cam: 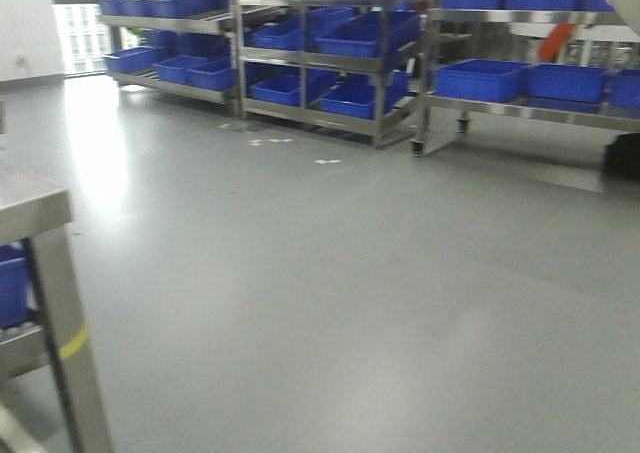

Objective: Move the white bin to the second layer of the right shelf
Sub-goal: 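Back away from the table holding the bin in the right gripper, then drive along the yellow-lined aisle carrying the bin in the right gripper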

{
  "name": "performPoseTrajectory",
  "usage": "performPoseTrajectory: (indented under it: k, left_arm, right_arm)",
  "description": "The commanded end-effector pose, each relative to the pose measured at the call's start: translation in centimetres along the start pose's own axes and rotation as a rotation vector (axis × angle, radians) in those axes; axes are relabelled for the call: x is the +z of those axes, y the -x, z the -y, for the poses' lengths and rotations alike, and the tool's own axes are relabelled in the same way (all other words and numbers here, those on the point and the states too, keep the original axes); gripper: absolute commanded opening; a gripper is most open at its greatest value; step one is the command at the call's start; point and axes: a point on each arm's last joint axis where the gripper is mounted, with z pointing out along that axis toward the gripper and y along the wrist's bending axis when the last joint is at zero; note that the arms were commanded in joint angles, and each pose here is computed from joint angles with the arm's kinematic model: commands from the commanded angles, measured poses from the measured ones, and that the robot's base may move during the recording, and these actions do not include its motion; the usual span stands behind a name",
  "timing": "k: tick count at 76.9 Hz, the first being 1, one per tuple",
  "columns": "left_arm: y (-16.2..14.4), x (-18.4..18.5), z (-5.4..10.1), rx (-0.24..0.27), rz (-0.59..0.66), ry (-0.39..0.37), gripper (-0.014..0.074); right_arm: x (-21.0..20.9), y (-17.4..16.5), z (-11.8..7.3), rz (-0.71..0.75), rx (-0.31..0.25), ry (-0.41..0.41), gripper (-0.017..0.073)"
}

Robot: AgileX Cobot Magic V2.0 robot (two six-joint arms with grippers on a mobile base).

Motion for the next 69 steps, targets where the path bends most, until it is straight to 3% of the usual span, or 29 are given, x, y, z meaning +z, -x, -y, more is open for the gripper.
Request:
performPoseTrajectory:
  k: [1, 69]
  left_arm:
    - [-0.38, 0.10, 0.04, -0.003, 0.063, -0.002, 0.0085]
    - [-0.38, 0.10, 0.04, -0.003, 0.063, -0.002, 0.0085]
  right_arm:
    - [-0.61, 1.69, -0.15, 0.126, -0.001, 0.008, 0.0055]
    - [-0.61, 1.69, -0.15, 0.126, -0.001, 0.008, 0.0055]
